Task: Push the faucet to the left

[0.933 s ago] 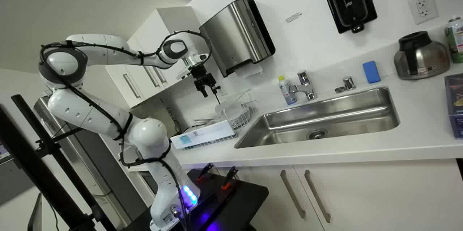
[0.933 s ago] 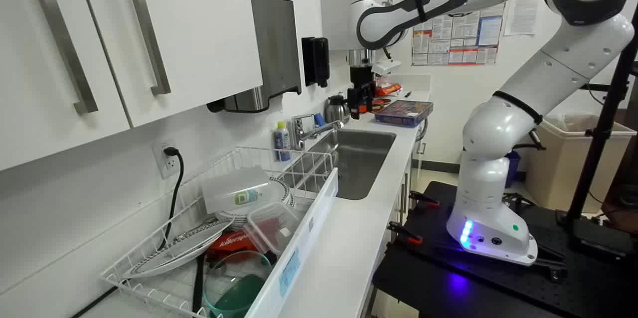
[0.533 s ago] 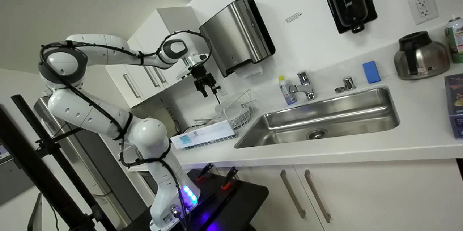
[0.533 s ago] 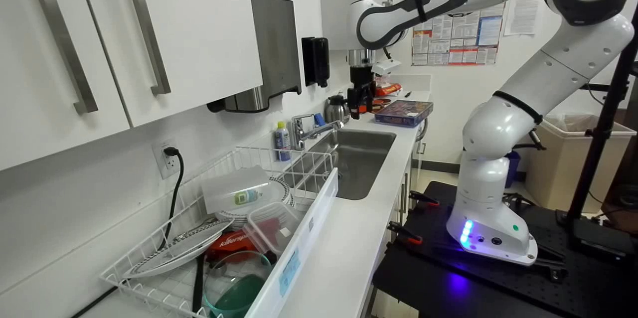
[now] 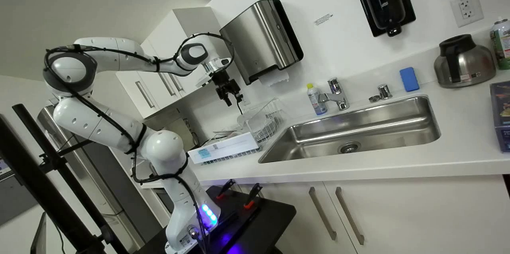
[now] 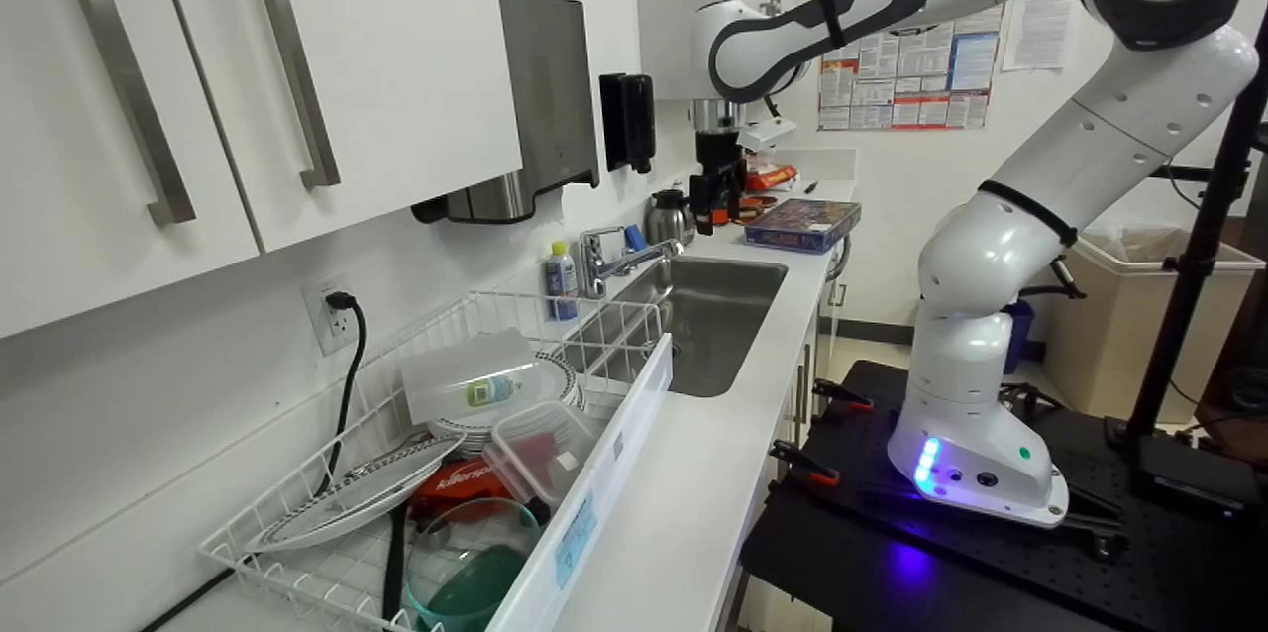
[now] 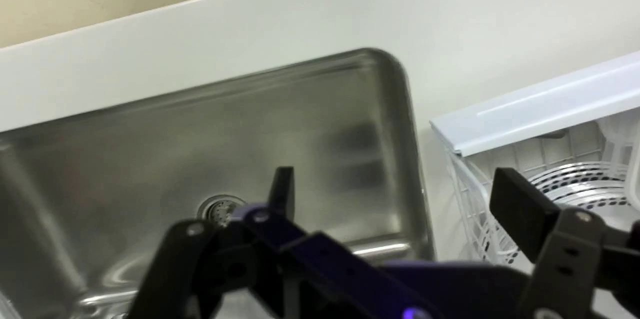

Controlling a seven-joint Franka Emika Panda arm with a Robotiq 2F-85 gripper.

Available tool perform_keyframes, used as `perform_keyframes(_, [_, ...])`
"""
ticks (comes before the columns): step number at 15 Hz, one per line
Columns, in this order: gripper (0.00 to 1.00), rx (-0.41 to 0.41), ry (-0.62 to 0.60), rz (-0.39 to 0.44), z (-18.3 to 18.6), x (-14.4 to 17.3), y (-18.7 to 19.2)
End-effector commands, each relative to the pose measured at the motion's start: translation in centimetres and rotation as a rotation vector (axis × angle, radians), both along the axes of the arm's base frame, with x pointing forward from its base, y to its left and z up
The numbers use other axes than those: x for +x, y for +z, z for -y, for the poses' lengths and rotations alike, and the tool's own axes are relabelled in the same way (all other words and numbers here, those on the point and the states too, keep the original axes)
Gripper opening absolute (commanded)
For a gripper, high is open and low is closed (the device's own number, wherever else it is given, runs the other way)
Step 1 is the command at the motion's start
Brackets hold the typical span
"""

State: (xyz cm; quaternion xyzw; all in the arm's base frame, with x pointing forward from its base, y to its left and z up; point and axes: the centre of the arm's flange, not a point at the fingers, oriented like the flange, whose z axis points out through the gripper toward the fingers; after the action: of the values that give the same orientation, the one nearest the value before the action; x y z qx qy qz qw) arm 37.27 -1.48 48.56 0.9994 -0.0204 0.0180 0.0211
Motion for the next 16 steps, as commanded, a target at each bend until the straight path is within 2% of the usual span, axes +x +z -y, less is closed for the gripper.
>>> perform_keyframes(1, [1.0,-0.074,-0.063,0.033,5.1,2.9,-2.3])
perform_keyframes(5, [1.0,-0.159,-0.163,0.079,13.6,6.2,-4.9])
perform_keyframes(7, [1.0,-0.19,-0.209,0.088,16.3,7.4,-6.0])
perform_keyframes(8, [1.0,-0.209,-0.194,0.07,16.0,7.1,-6.5])
perform_keyframes(9, [1.0,-0.171,-0.176,0.08,15.5,5.0,-6.0])
perform_keyframes(14, [1.0,-0.185,-0.18,0.057,16.2,6.5,-7.1])
perform_keyframes(15, [1.0,-0.173,-0.194,0.073,16.8,7.3,-7.2])
perform_keyframes(16, [1.0,-0.195,-0.224,0.109,17.9,8.6,-7.1])
